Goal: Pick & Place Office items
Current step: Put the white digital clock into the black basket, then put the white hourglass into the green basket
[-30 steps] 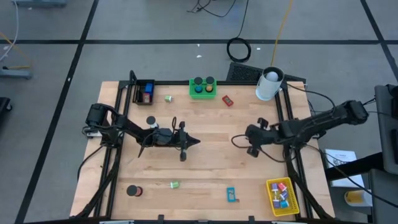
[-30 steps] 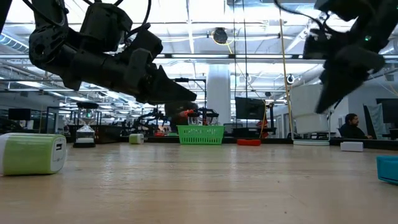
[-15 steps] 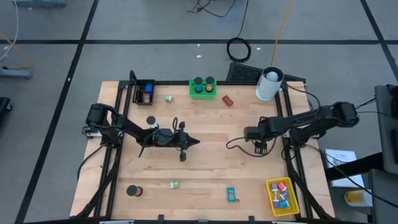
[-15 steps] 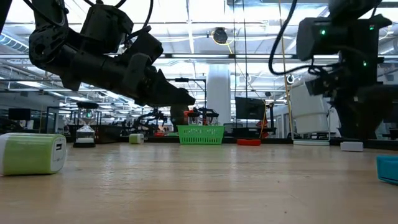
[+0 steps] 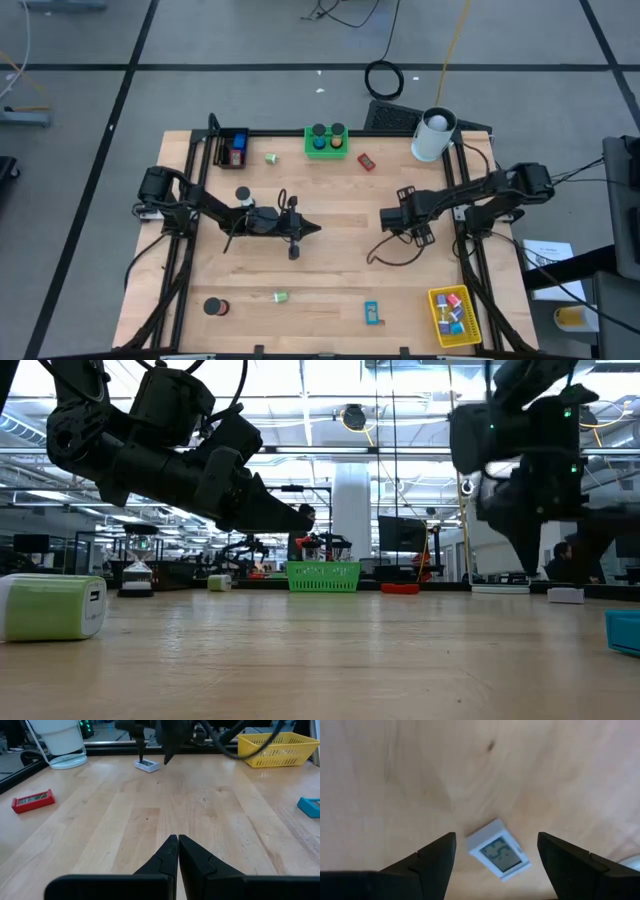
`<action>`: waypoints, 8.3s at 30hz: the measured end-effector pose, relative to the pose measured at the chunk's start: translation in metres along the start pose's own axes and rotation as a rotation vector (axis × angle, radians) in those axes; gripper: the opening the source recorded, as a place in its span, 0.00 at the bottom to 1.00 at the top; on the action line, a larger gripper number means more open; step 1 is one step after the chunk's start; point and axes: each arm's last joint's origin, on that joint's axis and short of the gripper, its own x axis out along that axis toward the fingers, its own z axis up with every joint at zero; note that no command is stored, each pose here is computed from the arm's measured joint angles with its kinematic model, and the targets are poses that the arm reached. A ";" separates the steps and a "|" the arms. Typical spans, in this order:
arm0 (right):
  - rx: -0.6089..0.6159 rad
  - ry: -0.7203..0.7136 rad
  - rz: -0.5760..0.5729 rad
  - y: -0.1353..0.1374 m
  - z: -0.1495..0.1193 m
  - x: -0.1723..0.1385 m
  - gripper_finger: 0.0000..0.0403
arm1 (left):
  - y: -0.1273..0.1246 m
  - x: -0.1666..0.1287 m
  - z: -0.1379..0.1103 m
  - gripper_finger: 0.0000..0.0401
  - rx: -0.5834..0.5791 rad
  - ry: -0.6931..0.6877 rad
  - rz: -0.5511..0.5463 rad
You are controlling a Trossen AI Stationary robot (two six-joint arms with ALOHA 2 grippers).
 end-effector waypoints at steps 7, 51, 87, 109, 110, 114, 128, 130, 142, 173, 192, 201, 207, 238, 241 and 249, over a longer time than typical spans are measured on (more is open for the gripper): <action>-0.136 0.105 0.023 0.003 0.007 0.015 0.64 | 0.000 0.000 -0.001 0.05 0.003 0.008 0.000; 0.321 -0.916 -0.165 0.002 0.031 -0.021 0.36 | 0.002 0.001 -0.011 0.05 0.060 -0.069 0.040; 0.351 -1.795 -0.080 0.016 0.018 -0.010 0.38 | -0.005 0.064 0.064 0.88 0.182 -0.071 0.070; 0.344 -1.834 -0.040 0.017 0.018 -0.014 0.38 | -0.011 0.086 0.069 0.53 0.221 -0.060 0.033; 0.345 -1.834 -0.039 0.017 0.018 -0.014 0.39 | -0.011 0.086 0.069 0.49 0.221 -0.062 0.032; 0.358 -1.833 -0.024 0.018 0.018 -0.014 0.42 | -0.012 0.086 0.068 0.40 0.227 -0.054 0.028; 0.489 -1.820 -0.141 0.018 0.016 -0.016 0.68 | -0.003 0.055 0.083 0.40 0.260 0.145 0.176; 0.475 -1.799 -0.169 0.018 0.016 -0.015 0.70 | 0.001 0.044 0.083 0.40 0.257 0.179 0.179; 0.579 -1.559 -0.287 0.017 0.018 0.004 0.31 | 0.046 -0.081 0.110 0.40 0.007 0.374 0.616; 0.584 -1.550 -0.267 0.018 0.018 0.005 0.00 | 0.275 -0.172 0.025 0.40 -0.770 0.732 1.213; 0.563 -1.562 -0.240 0.019 0.019 0.005 0.00 | 0.302 -0.157 0.002 0.50 -0.845 0.903 1.234; 0.563 -1.561 -0.241 0.019 0.019 0.005 0.00 | 0.299 -0.165 0.010 0.63 -0.747 0.971 1.230; 0.559 -1.555 -0.243 0.019 0.019 0.006 0.00 | 0.284 -0.175 0.041 0.50 -0.646 0.932 1.195; 0.556 -1.537 -0.250 0.019 0.019 0.007 0.00 | 0.119 -0.145 0.107 0.25 -0.371 1.041 0.441; 0.556 -1.537 -0.250 0.019 0.019 0.007 0.00 | 0.113 -0.143 0.105 0.41 -0.418 1.071 0.448; 0.558 -1.537 -0.248 0.019 0.019 0.007 0.00 | 0.109 -0.140 0.106 0.79 -0.451 1.054 0.483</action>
